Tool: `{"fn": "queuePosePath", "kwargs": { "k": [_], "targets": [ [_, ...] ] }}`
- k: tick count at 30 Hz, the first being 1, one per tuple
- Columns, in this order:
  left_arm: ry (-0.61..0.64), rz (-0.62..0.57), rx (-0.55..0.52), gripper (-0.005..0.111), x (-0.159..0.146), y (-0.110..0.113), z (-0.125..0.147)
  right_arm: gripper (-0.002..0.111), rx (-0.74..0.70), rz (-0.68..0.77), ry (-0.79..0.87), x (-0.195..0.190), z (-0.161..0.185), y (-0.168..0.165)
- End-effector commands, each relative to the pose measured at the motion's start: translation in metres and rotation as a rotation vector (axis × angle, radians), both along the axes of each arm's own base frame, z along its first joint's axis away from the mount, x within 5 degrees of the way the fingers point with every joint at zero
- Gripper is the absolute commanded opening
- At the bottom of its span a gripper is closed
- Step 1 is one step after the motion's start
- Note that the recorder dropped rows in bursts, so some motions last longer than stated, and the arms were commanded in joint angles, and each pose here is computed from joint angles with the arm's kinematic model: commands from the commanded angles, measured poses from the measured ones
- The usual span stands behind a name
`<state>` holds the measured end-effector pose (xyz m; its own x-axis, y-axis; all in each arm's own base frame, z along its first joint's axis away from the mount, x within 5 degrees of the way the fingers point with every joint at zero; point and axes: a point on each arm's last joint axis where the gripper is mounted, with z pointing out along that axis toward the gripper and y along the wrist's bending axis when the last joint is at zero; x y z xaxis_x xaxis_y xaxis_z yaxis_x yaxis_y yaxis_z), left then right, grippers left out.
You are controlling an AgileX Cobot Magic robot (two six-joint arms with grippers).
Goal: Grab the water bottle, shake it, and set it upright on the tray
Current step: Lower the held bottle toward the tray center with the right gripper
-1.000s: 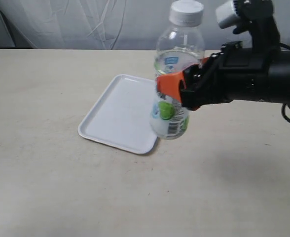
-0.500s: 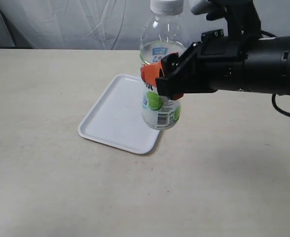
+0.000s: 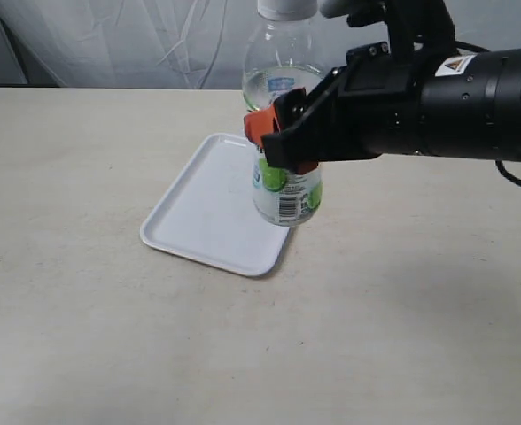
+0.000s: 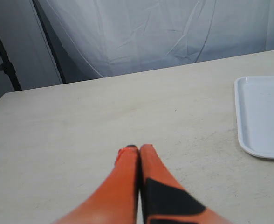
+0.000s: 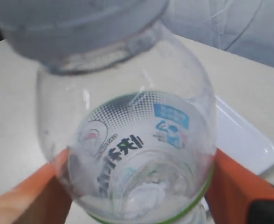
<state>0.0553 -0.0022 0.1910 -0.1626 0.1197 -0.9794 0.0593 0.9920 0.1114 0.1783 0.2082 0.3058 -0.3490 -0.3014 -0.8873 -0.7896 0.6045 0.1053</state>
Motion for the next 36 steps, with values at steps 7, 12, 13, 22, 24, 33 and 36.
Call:
{"fn": "queuePosePath", "kwargs": {
  "k": [7,12,13,22,24,33,36],
  "targets": [
    [-0.010,0.000,-0.001,0.000,0.000,0.000,0.000,-0.001,0.035,0.002,-0.084,-0.004,0.018,0.008],
    [-0.010,0.000,-0.001,0.000,0.000,0.000,0.000,-0.001,0.153,-0.141,0.021,0.008,0.020,-0.001],
    [-0.010,0.000,-0.001,0.000,0.000,0.000,0.000,-0.001,0.141,-0.110,0.018,0.004,0.020,0.005],
    [-0.010,-0.001,0.001,0.000,0.000,0.000,0.000,-0.001,0.112,-0.073,-0.123,0.004,0.026,0.009],
    [-0.010,-0.001,0.001,0.000,0.000,0.000,0.000,-0.001,0.073,-0.055,-0.076,0.003,0.018,0.011],
    [-0.010,0.000,-0.001,0.000,0.000,0.000,0.000,-0.001,0.133,-0.069,-0.109,0.008,0.036,0.016],
    [-0.010,0.000,-0.001,0.000,0.000,0.000,0.000,-0.001,0.105,-0.052,-0.077,0.006,0.033,0.017]
  ]
}}
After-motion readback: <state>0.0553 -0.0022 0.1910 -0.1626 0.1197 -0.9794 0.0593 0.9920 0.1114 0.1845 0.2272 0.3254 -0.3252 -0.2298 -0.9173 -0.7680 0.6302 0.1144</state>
